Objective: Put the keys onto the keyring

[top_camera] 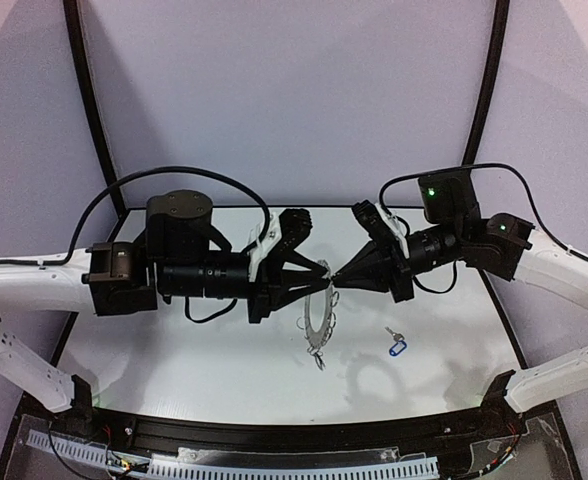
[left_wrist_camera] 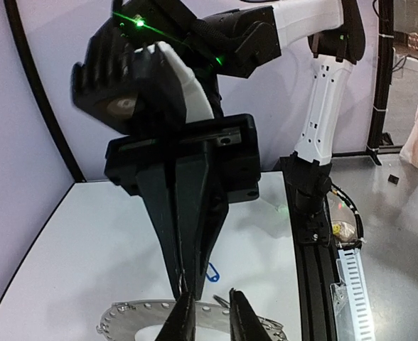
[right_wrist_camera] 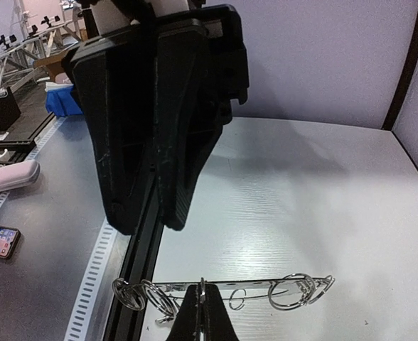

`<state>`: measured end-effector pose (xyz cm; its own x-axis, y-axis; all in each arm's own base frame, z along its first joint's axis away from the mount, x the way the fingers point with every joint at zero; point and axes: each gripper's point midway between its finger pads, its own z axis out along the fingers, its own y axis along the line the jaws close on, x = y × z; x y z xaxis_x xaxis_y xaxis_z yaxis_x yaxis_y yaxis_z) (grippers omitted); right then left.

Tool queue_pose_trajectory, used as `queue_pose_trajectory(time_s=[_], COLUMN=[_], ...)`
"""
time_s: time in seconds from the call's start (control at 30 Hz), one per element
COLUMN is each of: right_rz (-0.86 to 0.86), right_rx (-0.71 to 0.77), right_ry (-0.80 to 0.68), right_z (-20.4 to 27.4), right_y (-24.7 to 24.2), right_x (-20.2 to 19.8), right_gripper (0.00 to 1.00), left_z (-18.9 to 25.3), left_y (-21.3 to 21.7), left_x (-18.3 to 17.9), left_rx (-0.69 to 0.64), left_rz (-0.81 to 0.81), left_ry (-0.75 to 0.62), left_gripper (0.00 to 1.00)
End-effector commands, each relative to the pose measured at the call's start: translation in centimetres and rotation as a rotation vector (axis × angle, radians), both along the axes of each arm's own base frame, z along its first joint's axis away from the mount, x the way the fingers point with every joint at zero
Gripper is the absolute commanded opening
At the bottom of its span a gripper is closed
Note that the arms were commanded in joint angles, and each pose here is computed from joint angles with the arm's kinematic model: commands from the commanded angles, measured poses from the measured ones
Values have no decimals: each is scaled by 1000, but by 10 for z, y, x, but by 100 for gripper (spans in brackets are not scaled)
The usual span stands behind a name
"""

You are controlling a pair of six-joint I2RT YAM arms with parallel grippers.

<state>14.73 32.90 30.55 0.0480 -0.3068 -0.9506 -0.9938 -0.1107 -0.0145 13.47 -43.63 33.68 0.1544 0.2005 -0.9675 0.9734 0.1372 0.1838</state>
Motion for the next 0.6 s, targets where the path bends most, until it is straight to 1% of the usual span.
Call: queue_pose_trajectory(time_s=[0.0, 0.07, 0.23, 0.43, 0.57], right_rz=[33, 37, 38, 58, 71], right_rx=[-7, -14, -7, -13, -33], right_ry=[-34, -48, -81, -87, -83], right_z=[5, 4, 6, 6, 2], right_y=[7, 7, 4, 4, 7], right_x=[-7, -9, -11, -16, -19], right_gripper=[0, 0, 0, 0, 0], left_z=[-9, -13, -20, -32, -32], left_y=[-5, -7, -3, -1, -3], left_x=[-4, -2, 1, 6, 7], left_rx=[84, 124, 173, 238, 245], left_rz=[-45, -39, -10, 15, 16], left_ry=[24, 41, 51, 67, 64], left_gripper=[17, 15, 13, 13, 14])
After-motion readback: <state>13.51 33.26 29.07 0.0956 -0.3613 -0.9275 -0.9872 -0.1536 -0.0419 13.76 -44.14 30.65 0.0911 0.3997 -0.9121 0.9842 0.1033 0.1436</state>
